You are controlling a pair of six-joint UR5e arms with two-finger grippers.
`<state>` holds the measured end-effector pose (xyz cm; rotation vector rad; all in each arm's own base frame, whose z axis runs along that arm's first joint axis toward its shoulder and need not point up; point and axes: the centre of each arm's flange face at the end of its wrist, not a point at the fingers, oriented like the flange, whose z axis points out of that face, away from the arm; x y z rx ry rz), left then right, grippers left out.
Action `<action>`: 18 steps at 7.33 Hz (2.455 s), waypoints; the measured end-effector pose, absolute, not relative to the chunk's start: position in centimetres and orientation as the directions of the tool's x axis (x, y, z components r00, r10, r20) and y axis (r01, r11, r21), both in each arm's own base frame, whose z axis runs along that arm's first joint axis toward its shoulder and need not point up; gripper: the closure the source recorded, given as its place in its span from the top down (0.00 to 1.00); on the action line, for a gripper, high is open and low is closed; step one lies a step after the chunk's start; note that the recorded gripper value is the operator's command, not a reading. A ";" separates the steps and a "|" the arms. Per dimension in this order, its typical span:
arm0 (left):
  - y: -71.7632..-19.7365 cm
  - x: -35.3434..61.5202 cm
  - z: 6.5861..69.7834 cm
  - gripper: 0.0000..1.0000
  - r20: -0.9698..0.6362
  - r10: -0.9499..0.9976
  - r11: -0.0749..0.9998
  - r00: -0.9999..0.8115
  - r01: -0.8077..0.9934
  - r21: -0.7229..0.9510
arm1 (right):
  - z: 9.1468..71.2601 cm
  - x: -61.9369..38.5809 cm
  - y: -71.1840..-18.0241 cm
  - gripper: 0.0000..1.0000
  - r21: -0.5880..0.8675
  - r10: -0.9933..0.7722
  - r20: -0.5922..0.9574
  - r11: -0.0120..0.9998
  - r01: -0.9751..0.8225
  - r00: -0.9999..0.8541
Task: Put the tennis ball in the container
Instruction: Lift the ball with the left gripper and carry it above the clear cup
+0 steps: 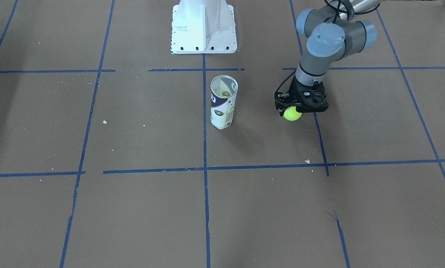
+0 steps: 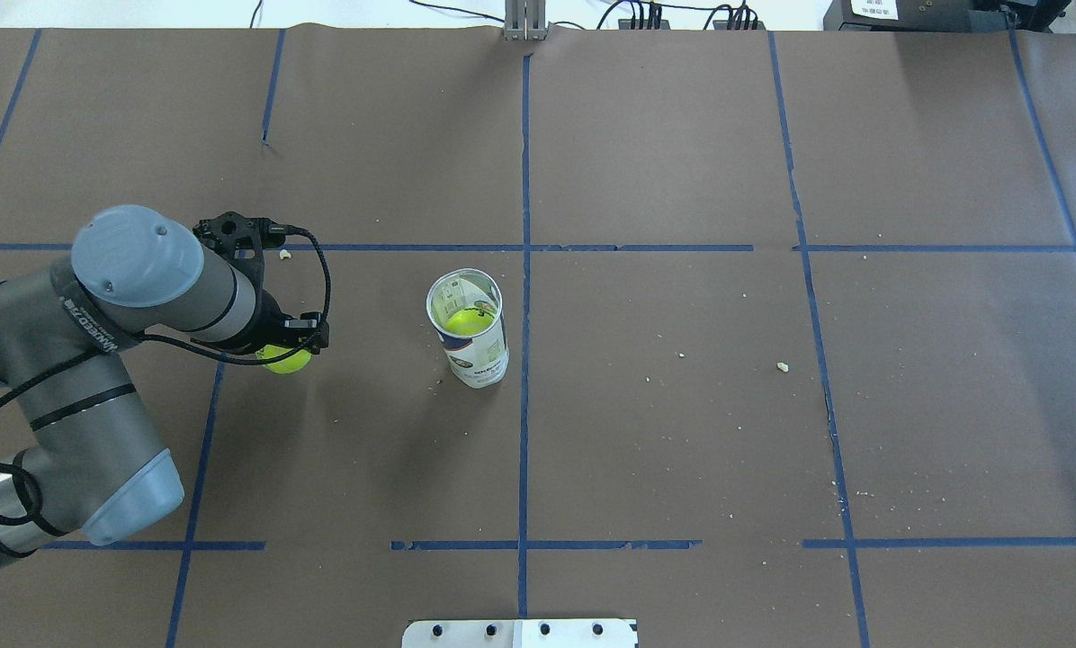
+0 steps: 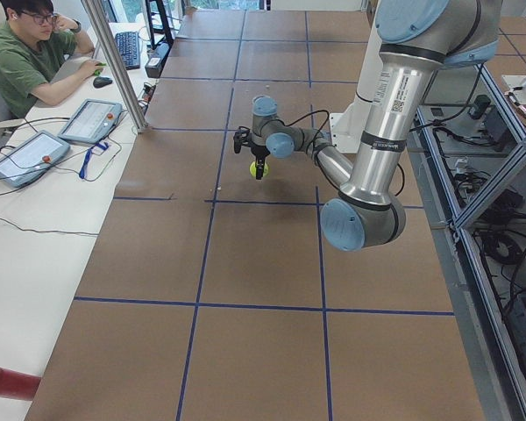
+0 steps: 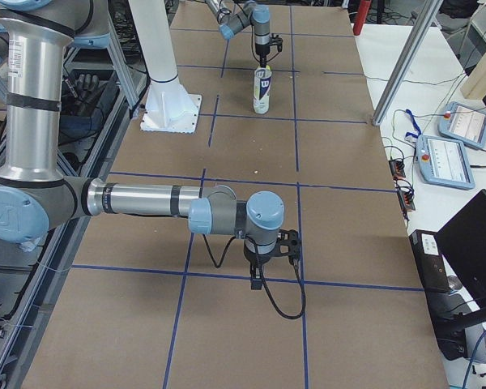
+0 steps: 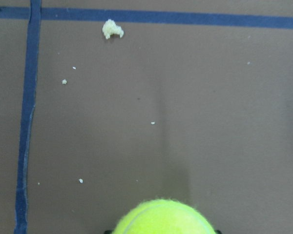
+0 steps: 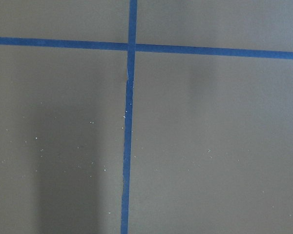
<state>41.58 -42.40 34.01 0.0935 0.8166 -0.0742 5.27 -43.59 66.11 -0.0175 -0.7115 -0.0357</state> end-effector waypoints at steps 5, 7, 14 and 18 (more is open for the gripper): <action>-39.9 28.3 20.7 0.08 -0.742 -0.103 0.973 0.663 0.222 0.064 | 66.0 5.3 -43.6 1.00 -0.002 -0.028 0.653 0.999 0.039 0.757; -39.8 28.8 17.6 0.09 -0.758 -0.141 0.972 0.637 0.236 0.018 | 66.1 5.3 -43.6 1.00 -0.003 -0.027 0.653 0.999 0.039 0.757; -43.1 41.0 6.8 0.10 -0.743 -0.303 0.948 0.596 0.272 -0.168 | 66.1 5.3 -43.6 1.00 -0.003 -0.027 0.653 0.999 0.039 0.757; -44.0 44.4 5.2 0.20 -0.714 -0.327 0.942 0.619 0.275 -0.194 | 66.1 5.3 -43.6 1.00 -0.003 -0.027 0.653 0.999 0.039 0.757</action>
